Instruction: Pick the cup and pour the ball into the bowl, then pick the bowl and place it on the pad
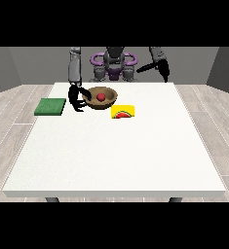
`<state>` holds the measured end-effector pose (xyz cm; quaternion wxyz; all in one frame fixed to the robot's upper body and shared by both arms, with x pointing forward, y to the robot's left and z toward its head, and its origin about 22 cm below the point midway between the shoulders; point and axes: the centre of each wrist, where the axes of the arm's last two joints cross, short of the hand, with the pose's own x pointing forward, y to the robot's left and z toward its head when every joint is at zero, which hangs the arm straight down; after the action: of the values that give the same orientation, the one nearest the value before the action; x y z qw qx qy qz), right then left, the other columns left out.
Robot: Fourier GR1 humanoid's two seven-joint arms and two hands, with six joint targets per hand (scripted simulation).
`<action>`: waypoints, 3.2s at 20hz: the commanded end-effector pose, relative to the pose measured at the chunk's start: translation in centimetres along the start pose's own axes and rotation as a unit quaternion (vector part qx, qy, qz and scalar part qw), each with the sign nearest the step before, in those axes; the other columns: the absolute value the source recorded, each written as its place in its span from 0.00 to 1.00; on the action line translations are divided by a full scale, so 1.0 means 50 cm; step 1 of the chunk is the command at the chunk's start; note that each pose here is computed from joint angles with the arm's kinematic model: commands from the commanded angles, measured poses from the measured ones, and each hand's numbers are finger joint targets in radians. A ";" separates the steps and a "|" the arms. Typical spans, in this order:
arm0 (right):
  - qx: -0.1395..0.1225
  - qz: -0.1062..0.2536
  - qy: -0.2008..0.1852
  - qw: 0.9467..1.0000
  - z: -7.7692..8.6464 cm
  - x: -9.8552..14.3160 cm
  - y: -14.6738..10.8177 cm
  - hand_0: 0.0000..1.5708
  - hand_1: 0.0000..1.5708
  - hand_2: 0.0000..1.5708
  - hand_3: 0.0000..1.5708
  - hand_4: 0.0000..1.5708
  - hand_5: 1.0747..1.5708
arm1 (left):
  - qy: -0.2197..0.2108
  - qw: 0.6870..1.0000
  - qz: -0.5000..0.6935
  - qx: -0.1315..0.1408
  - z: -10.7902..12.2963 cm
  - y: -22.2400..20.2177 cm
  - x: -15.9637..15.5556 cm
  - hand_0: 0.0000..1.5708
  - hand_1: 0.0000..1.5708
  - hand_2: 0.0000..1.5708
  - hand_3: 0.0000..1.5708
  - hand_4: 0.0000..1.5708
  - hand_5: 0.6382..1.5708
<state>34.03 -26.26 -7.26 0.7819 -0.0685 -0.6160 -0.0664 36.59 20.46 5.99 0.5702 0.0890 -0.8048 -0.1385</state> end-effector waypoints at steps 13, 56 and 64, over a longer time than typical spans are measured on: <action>0.024 0.011 0.073 0.997 -0.053 0.180 -0.129 1.00 1.00 1.00 1.00 0.68 0.99 | 0.068 0.996 -0.015 0.058 0.041 0.092 -0.077 0.00 0.00 0.00 0.00 0.00 1.00; -0.046 -0.046 -0.083 0.994 0.017 0.319 -0.521 1.00 1.00 1.00 0.66 0.47 1.00 | -0.158 0.984 -0.017 0.079 0.025 0.034 0.177 0.00 0.00 0.00 0.00 0.00 0.99; -0.105 -0.015 -0.039 0.994 0.037 0.307 -0.551 1.00 1.00 1.00 1.00 0.37 0.93 | -0.165 0.983 -0.020 0.074 0.066 0.000 0.185 0.00 0.00 0.00 0.00 0.00 0.99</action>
<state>31.09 -52.58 8.54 0.7308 -0.1147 -0.6645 -0.1057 31.69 19.43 13.08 0.4287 0.1259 -0.8892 -0.0988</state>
